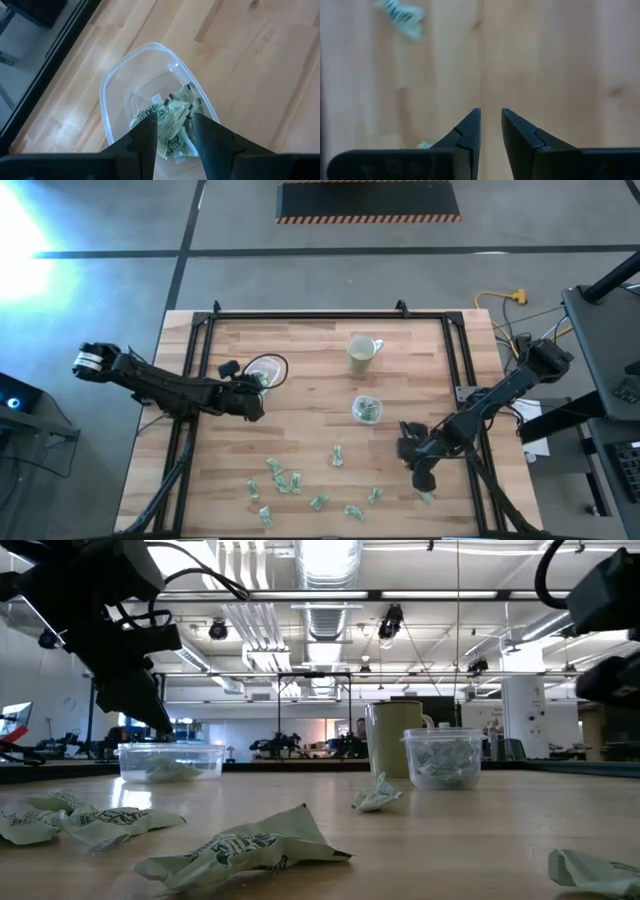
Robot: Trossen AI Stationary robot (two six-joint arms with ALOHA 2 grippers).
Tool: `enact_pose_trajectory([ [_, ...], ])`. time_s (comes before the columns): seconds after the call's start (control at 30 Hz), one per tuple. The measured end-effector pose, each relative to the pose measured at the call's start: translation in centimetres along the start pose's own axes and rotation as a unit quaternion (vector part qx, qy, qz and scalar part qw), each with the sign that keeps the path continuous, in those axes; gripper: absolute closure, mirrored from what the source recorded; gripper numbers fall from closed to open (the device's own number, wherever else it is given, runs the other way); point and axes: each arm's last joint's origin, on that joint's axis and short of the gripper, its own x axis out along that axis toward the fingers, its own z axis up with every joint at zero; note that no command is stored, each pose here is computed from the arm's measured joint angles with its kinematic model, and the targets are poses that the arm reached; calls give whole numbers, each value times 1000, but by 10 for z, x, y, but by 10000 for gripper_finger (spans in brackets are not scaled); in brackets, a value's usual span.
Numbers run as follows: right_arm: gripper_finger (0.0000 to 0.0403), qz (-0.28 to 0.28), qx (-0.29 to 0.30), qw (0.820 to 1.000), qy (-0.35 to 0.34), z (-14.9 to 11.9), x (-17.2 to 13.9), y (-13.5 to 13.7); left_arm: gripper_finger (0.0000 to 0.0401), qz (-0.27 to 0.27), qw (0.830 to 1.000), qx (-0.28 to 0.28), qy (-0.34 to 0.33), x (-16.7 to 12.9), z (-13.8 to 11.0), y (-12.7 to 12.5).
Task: Pick and place Stevia / Truvia into bins
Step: Put the stevia packet into the right transparent container
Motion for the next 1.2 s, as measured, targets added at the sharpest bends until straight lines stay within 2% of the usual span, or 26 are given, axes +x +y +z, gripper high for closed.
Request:
enact_pose_trajectory([
  [0.17,335,47,55,996,43,-5,-2,10,289,-2,1000,-3,-1,0,0,0],
  [0.37,335,59,77,994,56,-15,-4,22,289,-12,1000,-4,2,0,0,-1],
  [0.73,335,30,97,993,60,-33,7,47,289,-23,1000,-4,8,0,0,-2],
  [1.03,335,20,101,992,68,-31,16,65,289,-27,1000,-6,6,0,0,-2],
  [1.2,335,-2,132,988,78,-31,20,65,289,-28,1000,-6,7,0,0,-2],
])
